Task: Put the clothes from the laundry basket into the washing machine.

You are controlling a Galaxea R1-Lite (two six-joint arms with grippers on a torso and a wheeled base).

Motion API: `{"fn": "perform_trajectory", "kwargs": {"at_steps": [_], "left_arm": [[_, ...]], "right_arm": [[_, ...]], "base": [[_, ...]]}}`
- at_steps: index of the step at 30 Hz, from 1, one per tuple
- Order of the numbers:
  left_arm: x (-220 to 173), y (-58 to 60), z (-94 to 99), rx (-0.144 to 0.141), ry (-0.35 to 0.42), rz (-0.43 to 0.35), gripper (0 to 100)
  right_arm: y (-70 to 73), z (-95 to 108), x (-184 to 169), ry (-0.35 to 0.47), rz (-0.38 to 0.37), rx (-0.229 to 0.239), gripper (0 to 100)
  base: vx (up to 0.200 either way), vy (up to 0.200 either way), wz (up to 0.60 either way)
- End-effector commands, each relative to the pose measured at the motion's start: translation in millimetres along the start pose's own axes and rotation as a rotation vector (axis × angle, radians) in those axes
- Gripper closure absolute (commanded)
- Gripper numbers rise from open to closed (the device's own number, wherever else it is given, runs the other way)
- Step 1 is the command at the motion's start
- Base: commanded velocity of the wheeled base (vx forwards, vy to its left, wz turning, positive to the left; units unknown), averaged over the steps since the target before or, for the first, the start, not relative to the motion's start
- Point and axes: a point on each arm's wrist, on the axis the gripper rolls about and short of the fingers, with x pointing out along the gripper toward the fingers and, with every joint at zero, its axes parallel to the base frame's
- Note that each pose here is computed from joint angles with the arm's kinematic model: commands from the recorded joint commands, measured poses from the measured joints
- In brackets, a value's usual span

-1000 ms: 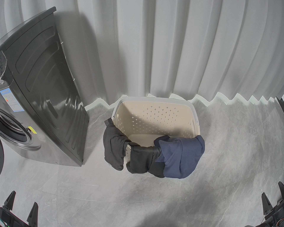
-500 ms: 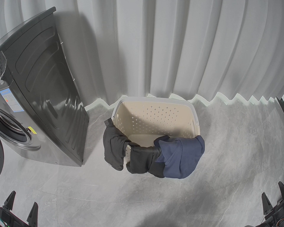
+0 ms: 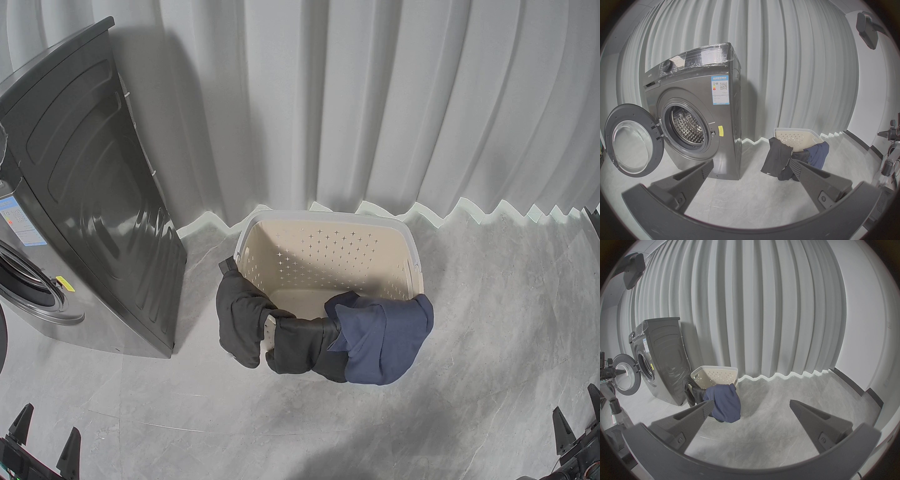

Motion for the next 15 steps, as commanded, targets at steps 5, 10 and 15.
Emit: {"fn": "perform_trajectory", "kwargs": {"at_steps": [5,10,15], "left_arm": [[-0.1,0.1,-4.9,0.001,0.000,0.000,0],[-0.1,0.1,-4.7,0.001,-0.002,0.000,0],[-0.1,0.1,-4.7,-0.001,-0.002,0.000,0]], "right_arm": [[0.1,-4.2,0.1,0.000,0.003,0.001,0],[0.0,-4.7,0.1,0.000,0.002,0.002,0],[0.3,18.1,-6.2,-0.100,-0.001,0.001,0]], "base": [[0.000,0.000,0.00],[0.000,0.000,0.00],[0.000,0.000,0.00]]}}
